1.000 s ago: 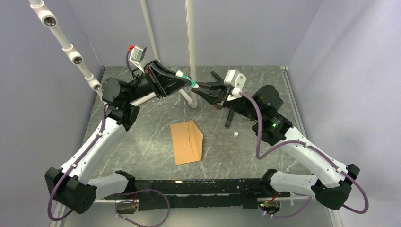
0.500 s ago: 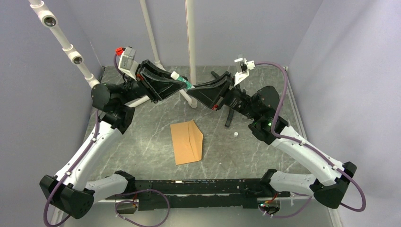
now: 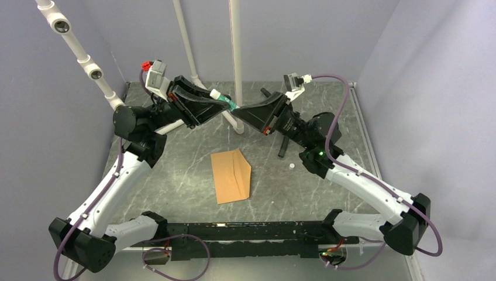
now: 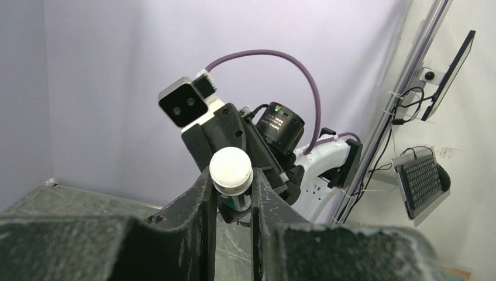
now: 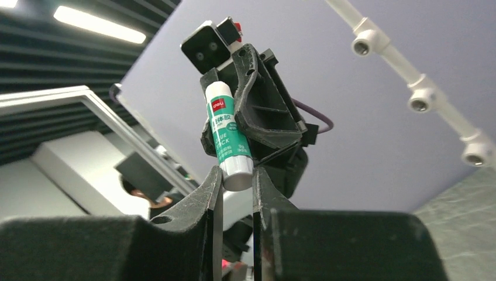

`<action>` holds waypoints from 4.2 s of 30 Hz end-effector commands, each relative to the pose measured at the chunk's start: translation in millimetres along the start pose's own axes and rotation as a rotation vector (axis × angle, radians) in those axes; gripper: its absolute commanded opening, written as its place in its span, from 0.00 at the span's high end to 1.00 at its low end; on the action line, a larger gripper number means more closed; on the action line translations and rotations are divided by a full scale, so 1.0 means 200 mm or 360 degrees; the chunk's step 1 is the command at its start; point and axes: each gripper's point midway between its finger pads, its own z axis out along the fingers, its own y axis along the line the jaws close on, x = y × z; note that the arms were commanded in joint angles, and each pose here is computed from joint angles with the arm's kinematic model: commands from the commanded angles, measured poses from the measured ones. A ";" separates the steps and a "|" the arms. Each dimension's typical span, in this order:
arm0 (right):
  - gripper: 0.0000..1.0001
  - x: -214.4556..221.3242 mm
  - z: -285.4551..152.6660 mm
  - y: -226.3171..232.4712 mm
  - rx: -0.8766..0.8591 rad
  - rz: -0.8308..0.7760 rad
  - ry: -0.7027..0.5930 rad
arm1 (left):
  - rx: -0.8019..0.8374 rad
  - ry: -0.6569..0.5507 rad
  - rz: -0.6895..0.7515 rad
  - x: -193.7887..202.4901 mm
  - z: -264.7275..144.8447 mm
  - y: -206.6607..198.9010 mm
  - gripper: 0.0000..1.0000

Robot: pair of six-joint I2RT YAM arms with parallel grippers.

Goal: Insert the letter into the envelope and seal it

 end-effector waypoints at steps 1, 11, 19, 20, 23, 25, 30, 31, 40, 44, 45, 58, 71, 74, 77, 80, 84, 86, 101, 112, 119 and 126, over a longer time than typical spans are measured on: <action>1.00 -0.10 0.00 0.17 -0.0216 0.0272 -0.0146 | 0.0068 -0.0007 0.0159 -0.01 -0.01 -0.06 0.98; 0.53 -0.10 0.01 0.07 0.0004 -0.0067 -0.0112 | -0.0245 -0.0214 -0.0057 -0.11 -0.02 0.09 0.97; 0.27 -0.25 -0.12 0.05 0.0210 -0.1497 -0.0060 | -0.0528 -0.0290 -0.0703 -0.01 -0.06 0.26 0.98; 0.27 -0.25 -0.13 0.05 0.0194 -0.1652 -0.0025 | -0.0543 -0.0287 -0.0782 0.01 -0.06 0.28 0.98; 0.28 -0.22 -0.15 0.04 0.0108 -0.2017 0.0105 | -0.0567 -0.0227 -0.0917 0.04 -0.03 0.31 0.98; 0.29 -0.21 -0.14 0.01 0.0096 -0.2152 0.0163 | -0.0553 -0.0182 -0.0957 0.06 -0.01 0.31 0.98; 0.36 -0.24 -0.12 -0.07 0.0168 -0.2397 0.0209 | -0.0554 -0.0172 -0.0990 0.08 -0.01 0.33 0.98; 0.39 -0.24 -0.11 -0.08 0.0175 -0.2441 0.0216 | -0.0556 -0.0174 -0.0993 0.08 -0.02 0.33 0.98; 0.46 -0.19 -0.09 -0.17 0.0158 -0.2580 0.0341 | -0.0493 -0.0160 -0.1054 0.09 0.01 0.33 0.98; 0.47 -0.19 -0.08 -0.17 0.0129 -0.2568 0.0317 | -0.0512 -0.0165 -0.1045 0.10 0.00 0.33 0.98; 0.48 -0.18 -0.07 -0.18 0.0125 -0.2559 0.0328 | -0.0504 -0.0162 -0.1045 0.10 0.00 0.33 0.98; 0.69 -0.13 -0.06 -0.20 0.0072 -0.2455 0.0322 | -0.0484 -0.0188 -0.1097 0.12 -0.01 0.33 0.98; 0.85 -0.14 -0.01 -0.15 0.0116 -0.2043 0.0146 | -0.0481 -0.0183 -0.1047 0.12 -0.02 0.32 0.98; 0.89 -0.16 0.00 -0.09 0.0116 -0.1708 -0.0011 | -0.0465 -0.0186 -0.0965 0.12 -0.03 0.31 0.98; 0.91 -0.20 0.01 0.02 0.0067 -0.1362 -0.0170 | -0.0420 -0.0179 -0.0824 0.12 -0.03 0.29 0.98; 0.92 -0.25 0.00 0.08 0.0076 -0.0990 -0.0325 | -0.0345 -0.0147 -0.0645 0.12 -0.03 0.26 0.98; 0.96 -0.32 -0.04 0.12 0.0052 -0.0642 -0.0525 | -0.0132 -0.0190 -0.0372 0.09 -0.05 0.15 0.98; 0.96 -0.33 -0.06 0.14 -0.0004 -0.0487 -0.0586 | -0.0041 -0.0191 -0.0300 0.08 -0.05 0.10 0.98; 0.89 -0.28 -0.10 0.09 -0.0223 0.0282 -0.0658 | 0.0110 -0.0066 -0.0021 0.06 -0.02 -0.01 0.98; 0.34 -0.17 -0.15 0.03 0.0102 -0.1186 -0.0249 | -0.0204 -0.0230 -0.0405 -0.04 -0.02 0.11 0.98; 0.37 -0.24 -0.14 0.02 0.0092 -0.2235 -0.0098 | -0.0347 -0.0409 -0.0995 -0.03 -0.03 0.24 0.98; 0.36 -0.29 0.01 0.02 0.0047 -0.2526 0.0007 | -0.0264 -0.0360 -0.1220 0.00 0.02 0.26 0.97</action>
